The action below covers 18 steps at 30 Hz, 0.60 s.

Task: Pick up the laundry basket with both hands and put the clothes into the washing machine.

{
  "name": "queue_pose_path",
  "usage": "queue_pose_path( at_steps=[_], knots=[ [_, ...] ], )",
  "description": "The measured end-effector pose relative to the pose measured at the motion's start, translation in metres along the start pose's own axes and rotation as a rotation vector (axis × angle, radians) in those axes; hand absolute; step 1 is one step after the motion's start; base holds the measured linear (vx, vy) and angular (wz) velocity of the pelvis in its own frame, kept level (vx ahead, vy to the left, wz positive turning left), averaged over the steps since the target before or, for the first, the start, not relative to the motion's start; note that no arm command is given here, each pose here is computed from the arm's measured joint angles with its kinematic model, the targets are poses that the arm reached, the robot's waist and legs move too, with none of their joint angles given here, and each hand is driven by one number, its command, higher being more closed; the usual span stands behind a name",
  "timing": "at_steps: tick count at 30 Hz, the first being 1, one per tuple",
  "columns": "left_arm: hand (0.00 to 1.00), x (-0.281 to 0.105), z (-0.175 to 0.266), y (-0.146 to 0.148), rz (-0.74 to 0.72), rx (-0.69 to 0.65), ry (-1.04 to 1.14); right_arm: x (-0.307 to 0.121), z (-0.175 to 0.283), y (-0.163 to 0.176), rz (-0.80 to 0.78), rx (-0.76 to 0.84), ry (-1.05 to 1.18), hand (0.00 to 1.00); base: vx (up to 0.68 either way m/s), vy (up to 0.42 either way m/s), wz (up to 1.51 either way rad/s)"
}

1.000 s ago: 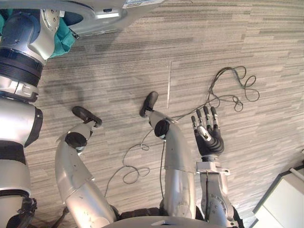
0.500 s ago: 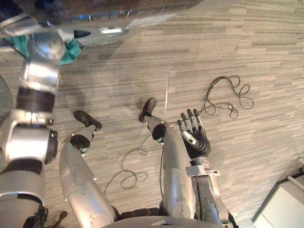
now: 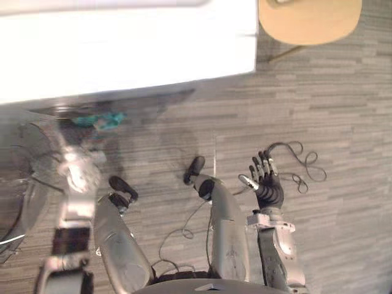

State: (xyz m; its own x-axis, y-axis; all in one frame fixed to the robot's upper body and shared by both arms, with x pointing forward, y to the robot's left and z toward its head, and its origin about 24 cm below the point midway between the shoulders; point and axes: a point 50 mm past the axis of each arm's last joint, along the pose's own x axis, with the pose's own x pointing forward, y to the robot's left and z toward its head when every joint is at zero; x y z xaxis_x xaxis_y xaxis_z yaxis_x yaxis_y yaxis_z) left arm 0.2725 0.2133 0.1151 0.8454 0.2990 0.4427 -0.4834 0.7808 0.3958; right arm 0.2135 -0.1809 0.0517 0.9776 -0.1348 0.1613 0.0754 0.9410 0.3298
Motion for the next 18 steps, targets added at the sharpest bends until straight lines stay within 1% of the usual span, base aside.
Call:
queue_pose_path(
  at_steps=[1,2,3,5,6,7,8,11,14,16,18],
  knots=[
    [0.0,-0.017,-0.002,-0.02,-0.096,-0.085,0.039,0.014,0.0,-0.003,0.012,-0.056,0.002,0.0,0.05,0.183,0.3],
    [0.0,-0.029,-0.004,-0.031,-0.155,-0.142,0.072,0.024,0.001,-0.002,0.031,-0.099,0.007,0.0,0.05,0.169,0.45],
    [0.0,-0.032,-0.003,-0.038,-0.184,-0.176,0.084,0.029,0.002,0.0,0.038,-0.11,-0.001,0.0,0.05,0.128,0.7],
    [0.0,-0.046,-0.003,-0.05,-0.233,-0.295,0.139,0.06,0.009,0.017,0.062,-0.112,-0.043,0.0,0.05,0.065,0.79],
    [0.0,-0.049,-0.004,-0.051,-0.239,-0.331,0.158,0.069,0.012,0.023,0.064,-0.112,-0.059,0.0,0.01,0.05,0.56],
    [0.0,-0.054,-0.008,-0.051,-0.235,-0.389,0.198,0.091,0.02,0.033,0.072,-0.11,-0.087,0.0,-0.03,0.03,0.58],
    [0.0,-0.058,-0.01,-0.053,-0.236,-0.449,0.231,0.111,0.03,0.041,0.042,-0.104,-0.113,0.0,-0.06,0.019,0.63],
    [0.0,-0.069,-0.01,-0.063,-0.26,-0.555,0.29,0.148,0.047,0.035,-0.095,-0.075,-0.124,0.0,-0.06,-0.003,0.66],
    [0.0,-0.078,-0.002,-0.079,-0.319,-0.635,0.314,0.168,0.044,0.023,-0.205,-0.019,-0.054,0.0,-0.07,-0.028,0.61],
    [0.0,-0.082,0.005,-0.089,-0.368,-0.677,0.316,0.177,0.044,0.016,-0.245,0.02,-0.015,0.0,-0.09,-0.043,0.44],
    [0.0,-0.085,0.007,-0.1,-0.41,-0.698,0.328,0.182,0.038,0.006,-0.282,0.008,0.054,0.0,-0.1,-0.065,0.4]
  ],
)
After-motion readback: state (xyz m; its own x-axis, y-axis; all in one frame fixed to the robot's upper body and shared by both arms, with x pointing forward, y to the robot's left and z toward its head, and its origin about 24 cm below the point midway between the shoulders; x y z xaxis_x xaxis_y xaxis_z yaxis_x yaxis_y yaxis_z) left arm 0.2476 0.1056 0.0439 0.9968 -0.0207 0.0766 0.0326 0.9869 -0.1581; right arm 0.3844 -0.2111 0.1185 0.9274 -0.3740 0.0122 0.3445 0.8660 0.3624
